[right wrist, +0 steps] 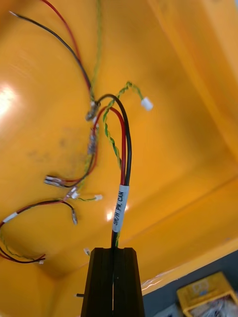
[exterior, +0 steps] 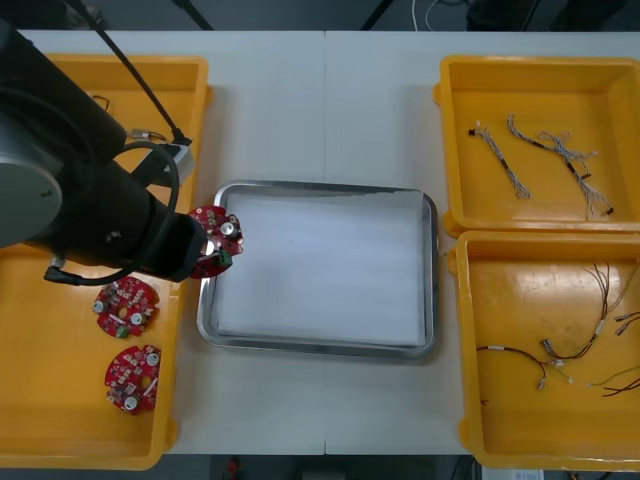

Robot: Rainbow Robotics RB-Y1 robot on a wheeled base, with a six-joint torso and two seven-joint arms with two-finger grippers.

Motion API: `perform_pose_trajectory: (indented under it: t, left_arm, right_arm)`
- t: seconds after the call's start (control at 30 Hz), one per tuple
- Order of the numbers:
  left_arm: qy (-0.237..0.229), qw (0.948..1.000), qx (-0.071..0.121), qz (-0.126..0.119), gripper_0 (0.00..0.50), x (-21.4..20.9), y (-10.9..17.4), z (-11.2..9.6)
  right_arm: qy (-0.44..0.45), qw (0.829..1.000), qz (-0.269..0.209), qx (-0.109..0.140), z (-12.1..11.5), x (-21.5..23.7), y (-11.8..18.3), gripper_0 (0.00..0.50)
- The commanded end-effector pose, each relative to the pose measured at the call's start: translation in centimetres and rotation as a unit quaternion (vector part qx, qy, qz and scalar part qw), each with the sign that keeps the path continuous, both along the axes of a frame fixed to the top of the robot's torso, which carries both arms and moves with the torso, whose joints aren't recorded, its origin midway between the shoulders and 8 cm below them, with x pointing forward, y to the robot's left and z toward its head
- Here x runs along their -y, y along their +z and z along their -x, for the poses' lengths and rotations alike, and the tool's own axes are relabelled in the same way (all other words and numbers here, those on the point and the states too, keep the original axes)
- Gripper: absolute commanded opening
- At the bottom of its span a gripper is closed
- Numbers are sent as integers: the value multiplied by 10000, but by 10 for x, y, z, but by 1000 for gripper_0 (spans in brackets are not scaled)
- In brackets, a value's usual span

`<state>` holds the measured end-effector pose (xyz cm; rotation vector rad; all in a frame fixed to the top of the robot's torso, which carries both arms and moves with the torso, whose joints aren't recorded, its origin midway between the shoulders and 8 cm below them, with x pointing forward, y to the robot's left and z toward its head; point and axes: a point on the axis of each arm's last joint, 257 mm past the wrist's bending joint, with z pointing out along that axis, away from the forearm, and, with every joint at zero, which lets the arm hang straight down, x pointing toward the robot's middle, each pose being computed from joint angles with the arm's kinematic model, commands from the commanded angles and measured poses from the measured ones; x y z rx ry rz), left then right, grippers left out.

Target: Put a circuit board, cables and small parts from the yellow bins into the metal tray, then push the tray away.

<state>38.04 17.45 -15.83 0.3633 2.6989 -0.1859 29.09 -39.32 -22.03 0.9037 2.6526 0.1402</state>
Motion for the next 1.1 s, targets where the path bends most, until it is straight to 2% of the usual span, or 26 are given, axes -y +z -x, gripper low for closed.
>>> perform_pose_trajectory:
  t: [0.03,0.13,0.23,0.43,0.67,0.87,0.97,1.0,1.03,1.07,1.1]
  left_arm:
    - [-548,9981,53,-274,0,31,-5,-8]
    - [-618,9973,76,-388,0,42,-20,-14]
    - [-698,9963,111,-486,0,51,-36,-20]
    - [-718,9962,83,-476,0,63,-67,-32]
    - [-724,9963,10,-467,0,69,-93,-39]
    - [-750,9949,55,-666,0,65,-103,-38]
    - [-736,9951,53,-661,4,65,-103,-38]
    - [-739,9951,47,-657,28,66,-103,-38]
    - [-725,9952,45,-651,83,66,-103,-38]
    - [-711,9954,42,-645,225,66,-103,-38]
    - [-701,9954,47,-646,291,65,-103,-38]
  right_arm:
    - [589,9946,714,476,-13,5,48,0]
    - [871,9907,874,572,-15,-3,59,0]
    - [1169,9875,836,655,-20,-15,68,0]
    - [2057,9715,756,900,-37,-54,94,0]
    - [3019,9452,859,894,-42,-91,107,0]
    - [3582,9225,1090,945,-47,-109,117,0]
    - [3828,9118,1175,907,-47,-116,120,0]
    - [3912,9081,1193,905,-46,-118,121,0]
    - [3951,9063,1206,900,-46,-119,121,0]
    - [4008,9035,1220,904,-45,-120,123,0]
    - [4032,9024,1219,906,-45,-121,123,0]
